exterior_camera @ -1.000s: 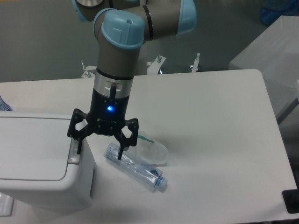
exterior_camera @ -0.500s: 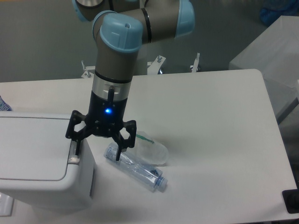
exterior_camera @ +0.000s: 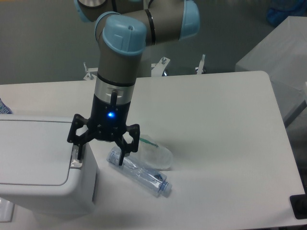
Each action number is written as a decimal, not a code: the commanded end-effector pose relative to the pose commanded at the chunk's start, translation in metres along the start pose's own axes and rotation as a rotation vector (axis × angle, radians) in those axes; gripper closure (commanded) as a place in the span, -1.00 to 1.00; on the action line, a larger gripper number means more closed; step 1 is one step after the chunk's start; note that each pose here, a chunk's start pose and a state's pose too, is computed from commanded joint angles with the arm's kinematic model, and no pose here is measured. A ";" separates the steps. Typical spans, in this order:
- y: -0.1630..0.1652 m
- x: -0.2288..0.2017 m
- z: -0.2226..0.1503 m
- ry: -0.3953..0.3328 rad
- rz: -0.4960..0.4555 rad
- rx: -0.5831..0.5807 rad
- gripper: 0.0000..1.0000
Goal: Open the trash can
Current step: 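Push the lid edge with the gripper finger to swing the lid open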
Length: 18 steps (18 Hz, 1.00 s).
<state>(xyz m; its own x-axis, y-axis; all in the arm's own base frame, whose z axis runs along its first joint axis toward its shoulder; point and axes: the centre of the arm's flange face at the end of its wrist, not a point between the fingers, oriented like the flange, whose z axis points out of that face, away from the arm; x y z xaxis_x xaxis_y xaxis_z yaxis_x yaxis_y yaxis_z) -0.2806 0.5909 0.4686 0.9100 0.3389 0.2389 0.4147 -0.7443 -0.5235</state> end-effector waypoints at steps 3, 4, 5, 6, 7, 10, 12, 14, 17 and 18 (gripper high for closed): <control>0.000 -0.001 0.001 0.000 -0.001 -0.001 -1.00; 0.000 -0.001 0.001 0.000 -0.001 -0.001 -1.00; 0.000 -0.001 0.001 0.000 -0.001 -0.001 -1.00; 0.000 -0.001 0.001 0.000 -0.001 -0.001 -1.00; 0.000 -0.001 0.001 0.000 -0.001 -0.001 -1.00; -0.005 0.000 -0.003 -0.002 0.004 0.010 -1.00; -0.014 0.003 -0.014 -0.006 0.016 0.035 -1.00; -0.029 0.006 -0.029 -0.015 0.043 0.072 -1.00; -0.053 0.002 -0.057 -0.040 0.063 0.136 -1.00; -0.059 -0.002 -0.065 -0.057 0.071 0.151 -1.00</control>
<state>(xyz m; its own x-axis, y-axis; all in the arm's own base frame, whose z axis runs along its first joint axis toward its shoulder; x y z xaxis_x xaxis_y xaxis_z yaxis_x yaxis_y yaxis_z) -0.3069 0.5967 0.5519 0.9339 0.3235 0.1523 0.3404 -0.6740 -0.6557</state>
